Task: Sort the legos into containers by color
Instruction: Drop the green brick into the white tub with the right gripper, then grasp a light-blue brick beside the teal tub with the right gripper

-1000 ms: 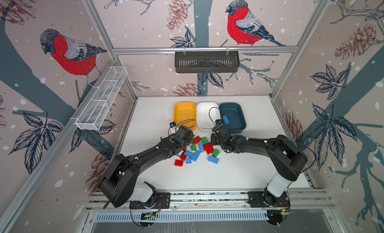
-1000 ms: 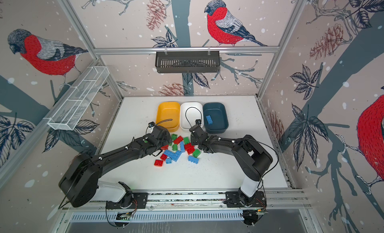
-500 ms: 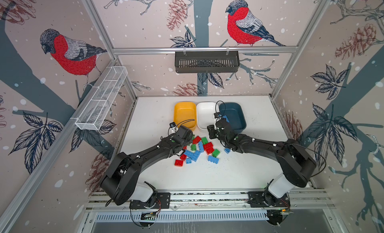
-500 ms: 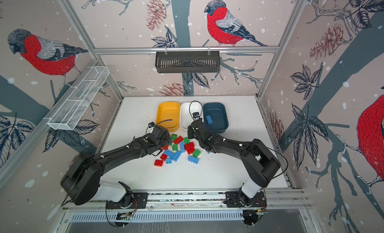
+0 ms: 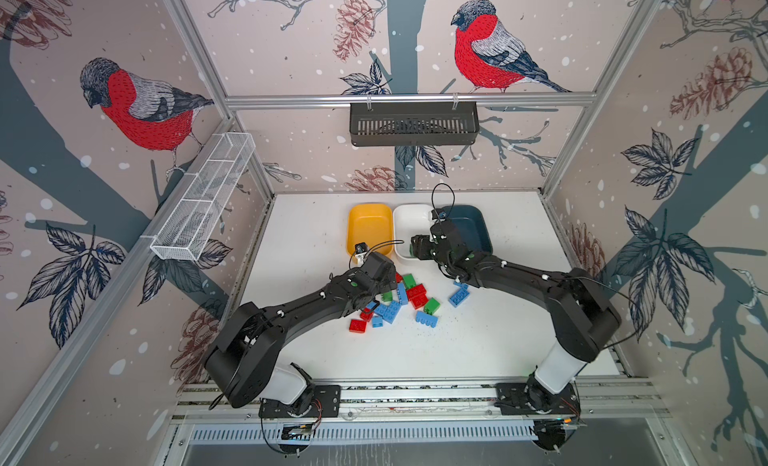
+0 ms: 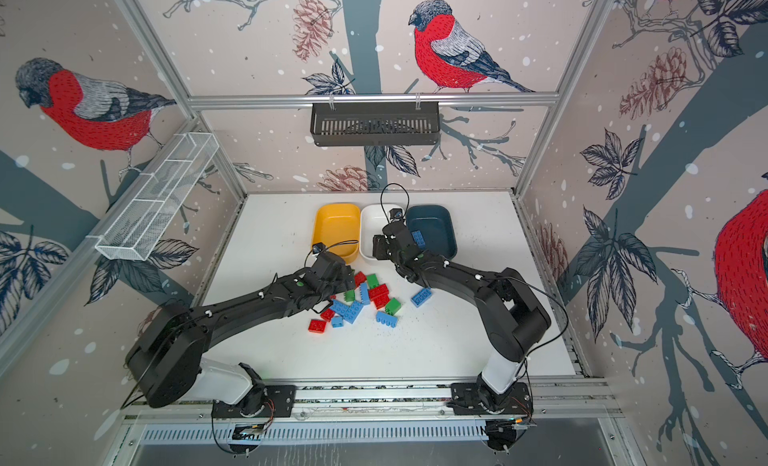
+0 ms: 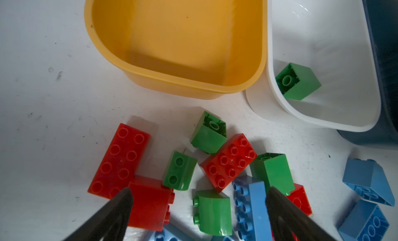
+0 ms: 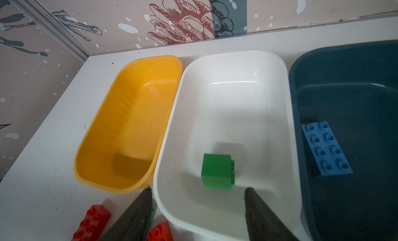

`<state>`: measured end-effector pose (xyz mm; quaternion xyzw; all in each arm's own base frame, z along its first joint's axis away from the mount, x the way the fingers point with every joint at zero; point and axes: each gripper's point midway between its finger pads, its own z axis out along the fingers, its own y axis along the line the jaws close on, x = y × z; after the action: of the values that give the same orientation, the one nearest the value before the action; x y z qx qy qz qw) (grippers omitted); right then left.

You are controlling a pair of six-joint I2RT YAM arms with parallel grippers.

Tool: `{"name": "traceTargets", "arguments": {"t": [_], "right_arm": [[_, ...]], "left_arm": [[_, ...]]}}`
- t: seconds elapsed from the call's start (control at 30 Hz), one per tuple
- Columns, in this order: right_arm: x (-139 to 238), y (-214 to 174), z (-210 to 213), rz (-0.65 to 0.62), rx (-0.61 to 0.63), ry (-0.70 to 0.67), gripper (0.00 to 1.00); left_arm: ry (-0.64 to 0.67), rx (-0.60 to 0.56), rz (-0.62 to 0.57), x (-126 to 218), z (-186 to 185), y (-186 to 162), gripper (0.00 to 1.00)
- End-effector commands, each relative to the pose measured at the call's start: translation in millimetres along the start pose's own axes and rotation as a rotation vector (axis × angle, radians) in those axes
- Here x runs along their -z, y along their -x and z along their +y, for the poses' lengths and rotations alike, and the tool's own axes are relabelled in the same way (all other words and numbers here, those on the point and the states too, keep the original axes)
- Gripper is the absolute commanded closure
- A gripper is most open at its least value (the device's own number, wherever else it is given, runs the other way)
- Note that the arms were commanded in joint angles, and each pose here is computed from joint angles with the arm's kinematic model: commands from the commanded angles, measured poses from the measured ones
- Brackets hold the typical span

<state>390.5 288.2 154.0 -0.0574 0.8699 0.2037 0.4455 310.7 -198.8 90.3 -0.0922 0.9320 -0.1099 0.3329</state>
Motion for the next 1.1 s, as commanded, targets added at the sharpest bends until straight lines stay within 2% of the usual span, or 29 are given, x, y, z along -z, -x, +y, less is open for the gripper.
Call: {"name": "traceTargets", "arguments": {"t": [0.0, 0.13, 0.23, 0.37, 0.47, 0.77, 1.07], "right_arm": [[21.5, -17.1, -12.2, 0.041, 0.016, -0.015, 0.30], [50.4, -44.6, -40.7, 0.087, -0.030, -0.089, 0.28], [65.1, -71.8, -75.8, 0.153, -0.129, -0.211, 0.25], [75.2, -107.3, -106.2, 0.214, -0.226, -0.301, 0.25], [75.9, -123.0, -111.2, 0.249, -0.255, -0.321, 0.25], [65.7, -144.5, -118.4, 0.298, -0.249, -0.402, 0.23], [61.1, -161.2, -124.8, 0.346, -0.162, -0.486, 0.27]], "left_arm": [[-0.002, -0.061, 0.005, 0.0, -7.8, -1.0, 0.03], [-0.014, -0.119, 0.040, -2.4, -16.2, -9.2, 0.03], [-0.019, -0.134, 0.067, -6.1, -17.4, -15.3, 0.04], [-0.028, -0.135, 0.077, -9.4, -21.6, -16.7, 0.04], [-0.028, -0.125, 0.079, -10.7, -23.6, -16.1, 0.03], [-0.032, -0.121, 0.088, -13.9, -26.2, -17.9, 0.03], [-0.031, -0.116, 0.088, -14.0, -27.9, -16.3, 0.03]]}}
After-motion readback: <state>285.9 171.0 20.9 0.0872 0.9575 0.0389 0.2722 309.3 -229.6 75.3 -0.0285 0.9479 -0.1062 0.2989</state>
